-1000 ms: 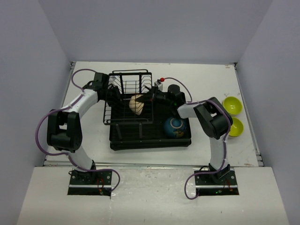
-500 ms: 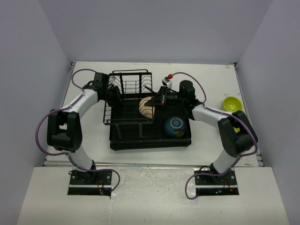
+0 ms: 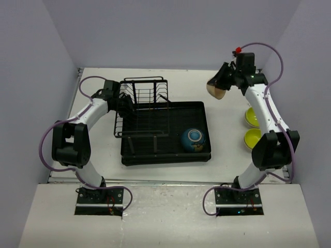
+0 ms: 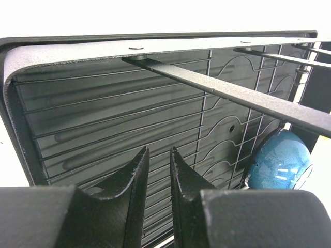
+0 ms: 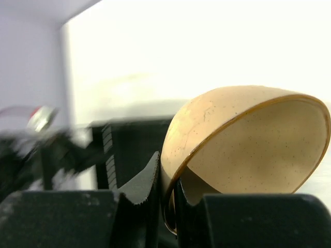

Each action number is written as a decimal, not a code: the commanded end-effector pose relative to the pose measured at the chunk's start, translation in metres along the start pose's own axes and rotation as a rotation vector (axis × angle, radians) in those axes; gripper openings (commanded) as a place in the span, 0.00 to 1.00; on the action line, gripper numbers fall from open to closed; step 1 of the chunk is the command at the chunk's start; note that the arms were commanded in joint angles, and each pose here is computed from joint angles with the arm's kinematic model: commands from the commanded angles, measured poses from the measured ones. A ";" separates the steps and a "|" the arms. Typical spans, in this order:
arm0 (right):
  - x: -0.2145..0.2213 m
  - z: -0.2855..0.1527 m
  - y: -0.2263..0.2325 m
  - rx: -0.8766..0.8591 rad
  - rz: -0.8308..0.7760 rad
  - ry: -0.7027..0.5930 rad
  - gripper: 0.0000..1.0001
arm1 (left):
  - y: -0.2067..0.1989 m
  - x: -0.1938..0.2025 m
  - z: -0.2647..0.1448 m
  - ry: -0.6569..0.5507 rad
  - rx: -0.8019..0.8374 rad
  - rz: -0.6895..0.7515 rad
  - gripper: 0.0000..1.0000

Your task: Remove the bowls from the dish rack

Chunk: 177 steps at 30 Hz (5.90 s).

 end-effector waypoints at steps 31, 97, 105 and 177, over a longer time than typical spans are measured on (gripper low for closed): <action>0.029 0.026 -0.232 1.002 -0.086 0.106 0.06 | -0.003 0.010 0.003 0.036 0.001 -0.002 0.47; 0.187 -0.017 -0.029 0.479 -0.246 0.330 0.00 | -0.008 0.059 -0.022 0.099 0.101 0.097 0.27; 0.182 -0.014 -0.023 0.497 -0.262 0.316 0.00 | -0.008 0.058 -0.022 0.099 0.103 0.095 0.27; 0.152 0.071 0.011 -0.010 -0.122 0.553 0.94 | -0.001 0.061 0.011 0.203 0.092 0.058 0.54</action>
Point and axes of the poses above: each gripper's point midway between its finger pads, its own z axis out along the fingers, its own y axis along the line the jaws close on, x = y × z, the point moved 5 cm from there along -z, back along the fingers, and after that the axes turned 10 degrees about z, right-handed, at the moved point
